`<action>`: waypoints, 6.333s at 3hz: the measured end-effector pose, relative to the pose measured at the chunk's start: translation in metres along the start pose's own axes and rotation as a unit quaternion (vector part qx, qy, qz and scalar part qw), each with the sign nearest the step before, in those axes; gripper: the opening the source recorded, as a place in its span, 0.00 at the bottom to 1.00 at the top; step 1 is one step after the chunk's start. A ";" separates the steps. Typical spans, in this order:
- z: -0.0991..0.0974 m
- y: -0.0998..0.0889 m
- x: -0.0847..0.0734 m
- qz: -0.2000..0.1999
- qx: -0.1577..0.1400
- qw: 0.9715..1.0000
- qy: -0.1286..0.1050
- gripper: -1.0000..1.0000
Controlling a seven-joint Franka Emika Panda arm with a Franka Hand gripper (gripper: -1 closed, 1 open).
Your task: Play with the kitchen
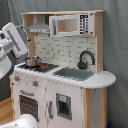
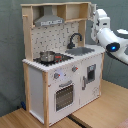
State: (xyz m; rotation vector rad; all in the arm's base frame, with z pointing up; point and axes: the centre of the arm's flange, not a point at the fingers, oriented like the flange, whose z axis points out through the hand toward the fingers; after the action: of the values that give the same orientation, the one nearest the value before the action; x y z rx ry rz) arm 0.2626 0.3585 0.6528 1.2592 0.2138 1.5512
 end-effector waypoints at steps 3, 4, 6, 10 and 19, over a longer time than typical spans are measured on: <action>0.028 0.071 -0.016 0.101 -0.103 0.983 -0.115 1.00; 0.040 0.091 -0.028 0.081 -0.122 0.976 -0.161 1.00; 0.077 0.099 -0.054 0.000 -0.090 0.969 -0.230 1.00; 0.106 0.109 -0.097 -0.090 -0.060 0.944 -0.312 0.00; 0.203 -0.045 0.003 -0.225 0.043 0.960 -0.162 0.00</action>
State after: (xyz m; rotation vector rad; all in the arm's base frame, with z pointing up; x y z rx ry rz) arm 0.4498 0.2879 0.7098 1.3977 0.3314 0.9421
